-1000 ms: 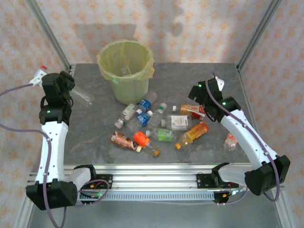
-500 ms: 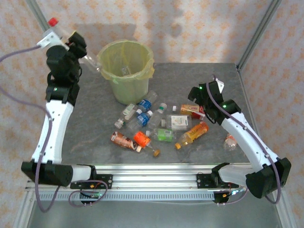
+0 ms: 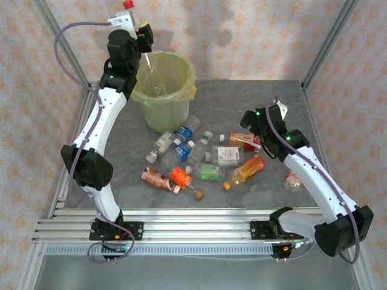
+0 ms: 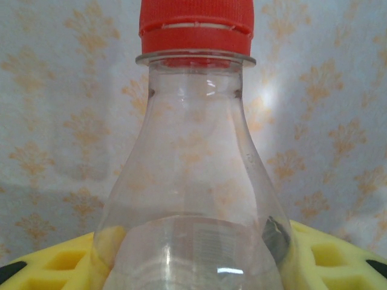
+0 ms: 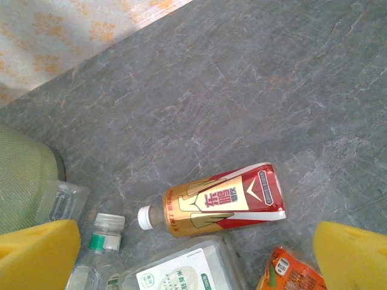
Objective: Put the plastic bottles in the bin
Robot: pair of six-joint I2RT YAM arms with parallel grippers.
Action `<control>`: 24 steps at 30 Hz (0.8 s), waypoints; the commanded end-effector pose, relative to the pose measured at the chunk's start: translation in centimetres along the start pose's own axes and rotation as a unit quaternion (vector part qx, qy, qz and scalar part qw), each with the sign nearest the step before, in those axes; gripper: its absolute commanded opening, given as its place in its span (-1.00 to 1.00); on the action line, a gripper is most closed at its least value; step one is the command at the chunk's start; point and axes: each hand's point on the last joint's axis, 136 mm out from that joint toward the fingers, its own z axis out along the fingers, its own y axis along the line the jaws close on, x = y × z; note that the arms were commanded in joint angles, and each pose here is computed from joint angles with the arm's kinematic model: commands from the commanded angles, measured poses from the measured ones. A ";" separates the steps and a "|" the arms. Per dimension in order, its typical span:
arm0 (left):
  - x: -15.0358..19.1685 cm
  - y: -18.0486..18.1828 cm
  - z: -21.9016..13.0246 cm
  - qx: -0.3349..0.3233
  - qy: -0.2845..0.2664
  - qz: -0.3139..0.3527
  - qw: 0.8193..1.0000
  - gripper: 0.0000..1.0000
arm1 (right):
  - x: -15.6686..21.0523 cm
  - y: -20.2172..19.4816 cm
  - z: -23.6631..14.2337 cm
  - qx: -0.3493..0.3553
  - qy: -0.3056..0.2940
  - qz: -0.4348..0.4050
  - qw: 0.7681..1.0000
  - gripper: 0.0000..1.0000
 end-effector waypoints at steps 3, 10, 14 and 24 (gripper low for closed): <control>-0.5 -0.8 1.2 0.017 -0.039 0.032 0.999 -0.01 | -0.2 -0.8 -0.4 0.008 -0.011 0.013 1.000 0.98; 4.5 -0.5 3.3 0.012 -0.013 0.034 0.999 0.00 | 0.1 -1.4 -0.3 0.021 -0.008 0.019 1.000 0.98; 8.1 -0.1 4.4 0.007 0.024 0.042 0.999 0.00 | 0.4 -2.4 -0.4 0.046 -0.004 0.023 0.999 0.98; 13.7 0.6 5.5 0.001 0.072 0.053 0.996 0.02 | 0.9 -6.5 -1.4 0.122 -0.037 0.043 0.991 0.98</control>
